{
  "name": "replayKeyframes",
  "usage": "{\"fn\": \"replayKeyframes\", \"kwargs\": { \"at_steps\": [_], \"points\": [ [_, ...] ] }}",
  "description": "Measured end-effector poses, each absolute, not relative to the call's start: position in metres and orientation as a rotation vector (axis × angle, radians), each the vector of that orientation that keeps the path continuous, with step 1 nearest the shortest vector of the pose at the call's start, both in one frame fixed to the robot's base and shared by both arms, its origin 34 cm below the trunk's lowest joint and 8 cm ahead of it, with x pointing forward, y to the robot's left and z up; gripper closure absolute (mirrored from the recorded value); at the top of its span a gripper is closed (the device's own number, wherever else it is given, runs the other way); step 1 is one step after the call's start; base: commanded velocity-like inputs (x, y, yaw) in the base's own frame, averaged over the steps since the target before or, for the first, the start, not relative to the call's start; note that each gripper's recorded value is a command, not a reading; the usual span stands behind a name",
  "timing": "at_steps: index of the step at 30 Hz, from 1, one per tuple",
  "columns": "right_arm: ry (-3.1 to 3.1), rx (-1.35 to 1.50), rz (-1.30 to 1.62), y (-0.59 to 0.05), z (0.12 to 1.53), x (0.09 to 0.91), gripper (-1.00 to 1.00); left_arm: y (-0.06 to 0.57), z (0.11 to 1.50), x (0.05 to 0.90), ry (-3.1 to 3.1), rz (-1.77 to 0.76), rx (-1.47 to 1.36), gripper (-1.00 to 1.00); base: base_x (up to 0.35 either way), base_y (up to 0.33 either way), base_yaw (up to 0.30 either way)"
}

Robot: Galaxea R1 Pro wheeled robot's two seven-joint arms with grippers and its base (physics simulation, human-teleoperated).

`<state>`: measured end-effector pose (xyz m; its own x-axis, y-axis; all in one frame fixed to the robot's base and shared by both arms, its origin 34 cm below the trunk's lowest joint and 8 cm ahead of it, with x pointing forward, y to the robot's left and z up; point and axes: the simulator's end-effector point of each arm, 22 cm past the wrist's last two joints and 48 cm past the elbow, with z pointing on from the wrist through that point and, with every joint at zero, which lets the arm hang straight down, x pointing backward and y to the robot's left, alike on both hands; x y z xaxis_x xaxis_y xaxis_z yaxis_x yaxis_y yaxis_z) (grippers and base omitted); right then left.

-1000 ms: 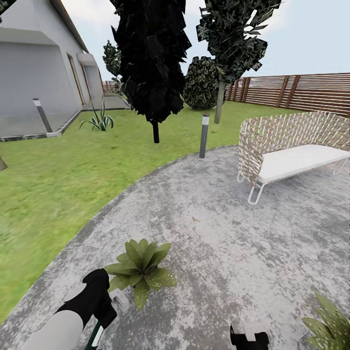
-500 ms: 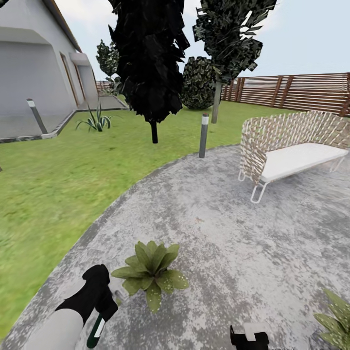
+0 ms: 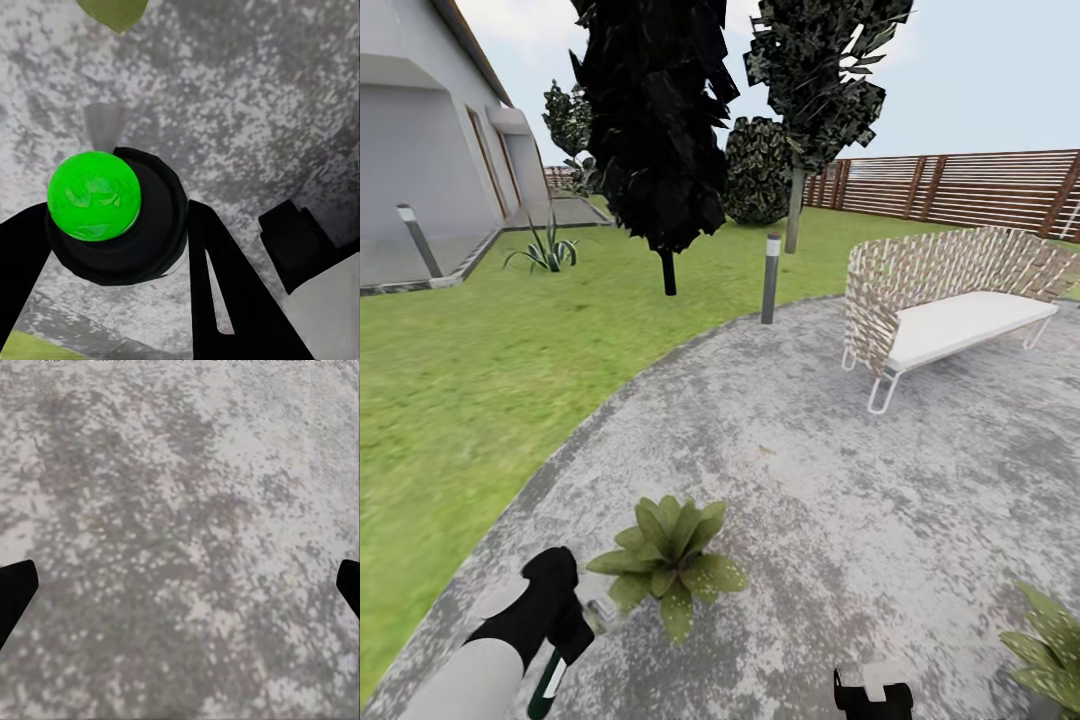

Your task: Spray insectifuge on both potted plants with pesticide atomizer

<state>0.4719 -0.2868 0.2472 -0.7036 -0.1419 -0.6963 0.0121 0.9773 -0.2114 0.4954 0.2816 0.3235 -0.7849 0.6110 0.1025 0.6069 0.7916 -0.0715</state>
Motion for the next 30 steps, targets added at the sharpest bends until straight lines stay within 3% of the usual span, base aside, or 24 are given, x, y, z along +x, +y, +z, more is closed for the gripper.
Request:
{"fn": "replayKeyframes", "kwargs": {
  "at_steps": [10, 24, 30],
  "points": [
    [2.339, -0.09, -0.257, -0.287, 0.247, 0.472, -1.0, 0.276, 0.323, 0.495, -2.854, 0.059, -0.989, 1.0, -0.092, 0.241, -0.239],
    [2.338, -0.097, -0.273, -0.297, 0.247, 0.471, -1.0, 0.247, 0.33, 0.51, -2.899, 0.077, -1.042, 1.0, -0.003, 0.006, -0.011],
    [2.339, -0.097, -0.274, -0.298, 0.247, 0.471, -1.0, 0.264, 0.331, 0.511, -2.901, 0.048, -1.025, 1.0, 0.033, 0.252, 0.0]
  ]
}}
